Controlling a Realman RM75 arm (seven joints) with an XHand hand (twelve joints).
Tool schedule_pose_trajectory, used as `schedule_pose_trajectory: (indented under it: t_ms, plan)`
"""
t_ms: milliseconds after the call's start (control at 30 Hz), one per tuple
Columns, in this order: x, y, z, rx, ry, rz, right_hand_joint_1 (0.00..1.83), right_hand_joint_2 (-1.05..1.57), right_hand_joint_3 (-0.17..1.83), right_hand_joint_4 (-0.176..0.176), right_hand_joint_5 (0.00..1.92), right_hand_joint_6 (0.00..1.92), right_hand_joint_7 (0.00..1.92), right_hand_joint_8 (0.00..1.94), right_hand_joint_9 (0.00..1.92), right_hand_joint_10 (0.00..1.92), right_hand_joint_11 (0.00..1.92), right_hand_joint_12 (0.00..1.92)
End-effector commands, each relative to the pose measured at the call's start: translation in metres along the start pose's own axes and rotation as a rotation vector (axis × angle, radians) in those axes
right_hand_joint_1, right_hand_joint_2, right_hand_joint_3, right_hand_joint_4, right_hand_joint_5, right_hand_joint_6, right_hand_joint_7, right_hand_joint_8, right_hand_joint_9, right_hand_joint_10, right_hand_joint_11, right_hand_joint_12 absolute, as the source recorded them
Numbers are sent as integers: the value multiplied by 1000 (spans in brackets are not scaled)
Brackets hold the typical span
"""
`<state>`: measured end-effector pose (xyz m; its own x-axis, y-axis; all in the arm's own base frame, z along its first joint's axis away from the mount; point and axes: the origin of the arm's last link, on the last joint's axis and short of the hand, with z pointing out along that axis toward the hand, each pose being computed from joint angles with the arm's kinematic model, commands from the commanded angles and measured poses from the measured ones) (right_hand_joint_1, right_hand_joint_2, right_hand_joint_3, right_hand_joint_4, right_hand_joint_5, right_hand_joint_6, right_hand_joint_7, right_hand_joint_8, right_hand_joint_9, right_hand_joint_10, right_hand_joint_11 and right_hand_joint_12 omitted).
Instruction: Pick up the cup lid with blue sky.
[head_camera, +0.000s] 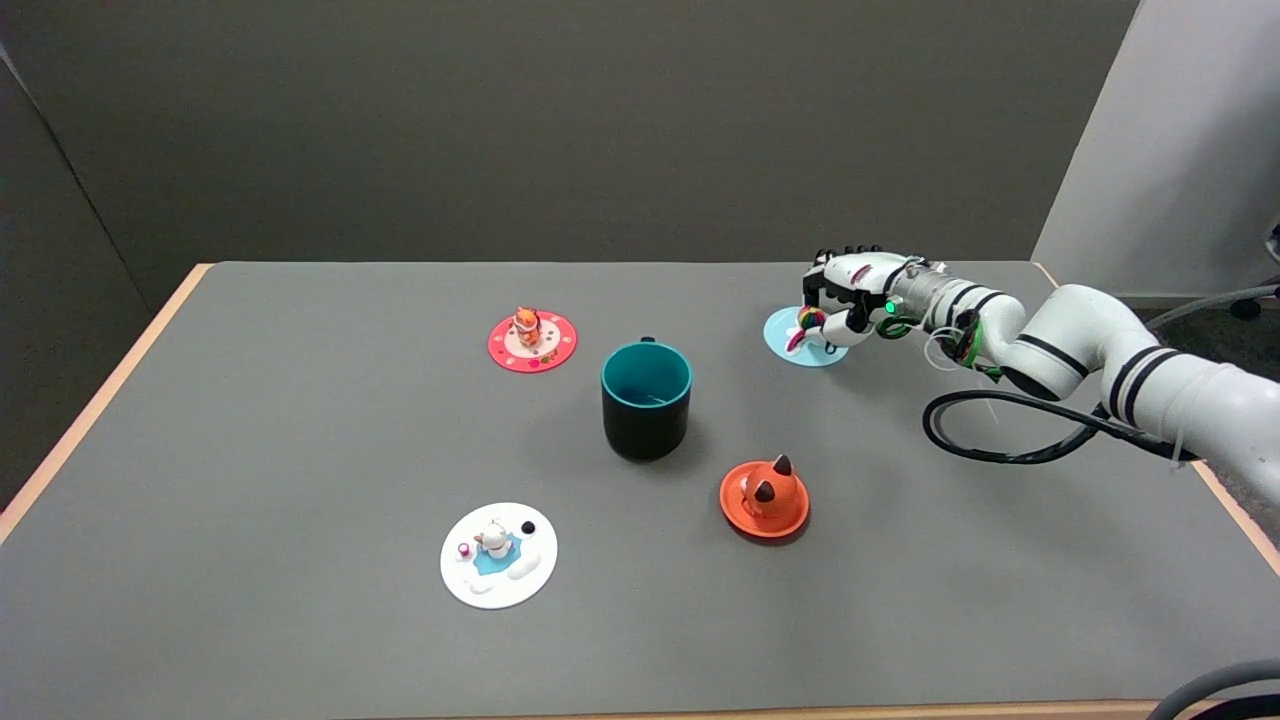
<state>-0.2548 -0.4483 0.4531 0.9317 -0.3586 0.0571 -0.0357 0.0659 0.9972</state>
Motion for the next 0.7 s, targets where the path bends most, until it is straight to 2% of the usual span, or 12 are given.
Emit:
schedule_pose_trajectory:
  t_ms: [33, 400, 700]
  plan:
    - [4, 0, 0, 1, 10, 1, 846, 1290, 217, 2, 508, 1693, 108, 968, 157, 1135, 393, 685]
    - [14, -6, -1, 12, 28, 13, 883, 1261, 200, 9, 561, 1617, 199, 1055, 186, 1216, 383, 899]
    - [24, -9, -4, 15, 37, 20, 906, 1245, 195, 5, 589, 1577, 234, 1105, 204, 1246, 377, 978]
